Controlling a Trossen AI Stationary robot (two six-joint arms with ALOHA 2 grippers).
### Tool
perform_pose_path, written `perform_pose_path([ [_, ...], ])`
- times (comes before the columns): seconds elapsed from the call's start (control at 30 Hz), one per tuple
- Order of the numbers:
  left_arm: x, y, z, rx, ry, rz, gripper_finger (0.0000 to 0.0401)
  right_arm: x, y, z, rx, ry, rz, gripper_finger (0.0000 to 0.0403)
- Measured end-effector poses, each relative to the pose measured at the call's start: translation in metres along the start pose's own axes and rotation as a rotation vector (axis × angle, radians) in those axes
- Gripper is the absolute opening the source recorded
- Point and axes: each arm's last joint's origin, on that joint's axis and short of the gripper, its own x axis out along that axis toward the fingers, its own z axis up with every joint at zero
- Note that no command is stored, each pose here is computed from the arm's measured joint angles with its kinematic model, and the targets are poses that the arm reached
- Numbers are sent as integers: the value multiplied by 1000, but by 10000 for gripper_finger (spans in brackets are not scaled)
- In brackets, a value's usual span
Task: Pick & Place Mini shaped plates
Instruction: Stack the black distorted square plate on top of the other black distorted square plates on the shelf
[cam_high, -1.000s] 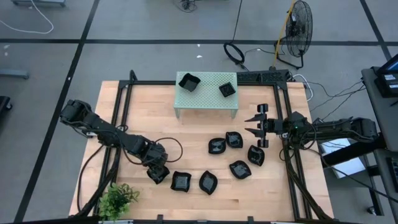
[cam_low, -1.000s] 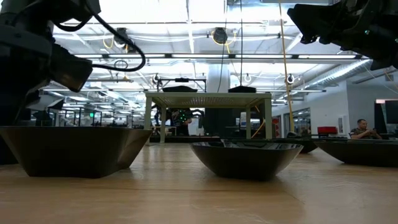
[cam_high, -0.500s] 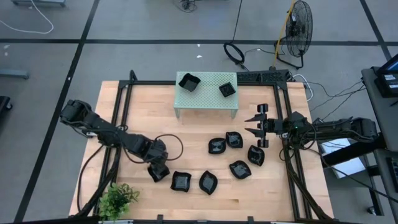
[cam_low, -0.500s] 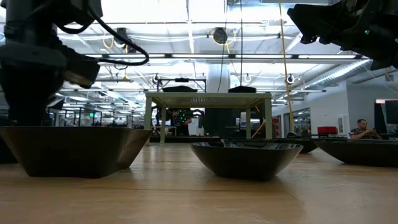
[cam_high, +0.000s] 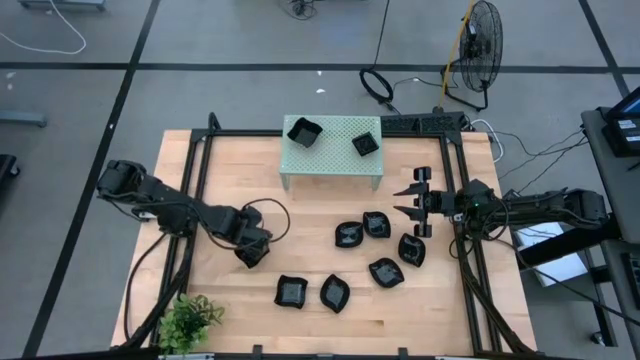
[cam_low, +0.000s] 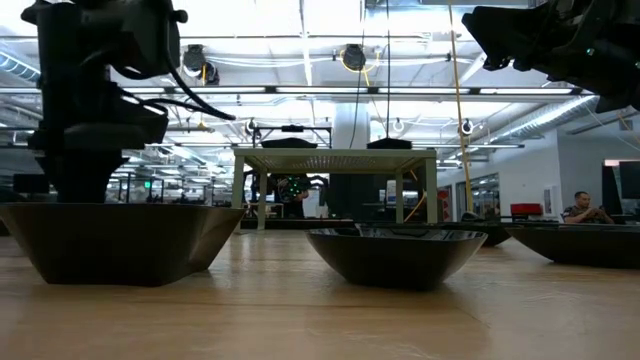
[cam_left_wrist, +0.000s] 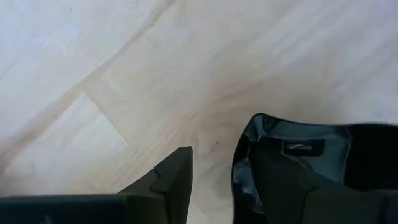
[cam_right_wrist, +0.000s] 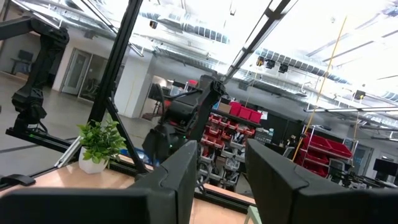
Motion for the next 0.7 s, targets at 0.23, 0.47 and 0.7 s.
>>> perform_pose_path([
  [0.23,0,0,0,7,90,-41,161,0,0,0,-1,0,0,125],
  [0.47,0,-3,-4,46,95,-57,161,0,0,0,0,0,0,125],
  [0.7,-1,-3,-4,50,87,-58,161,0,0,0,0,0,0,125],
])
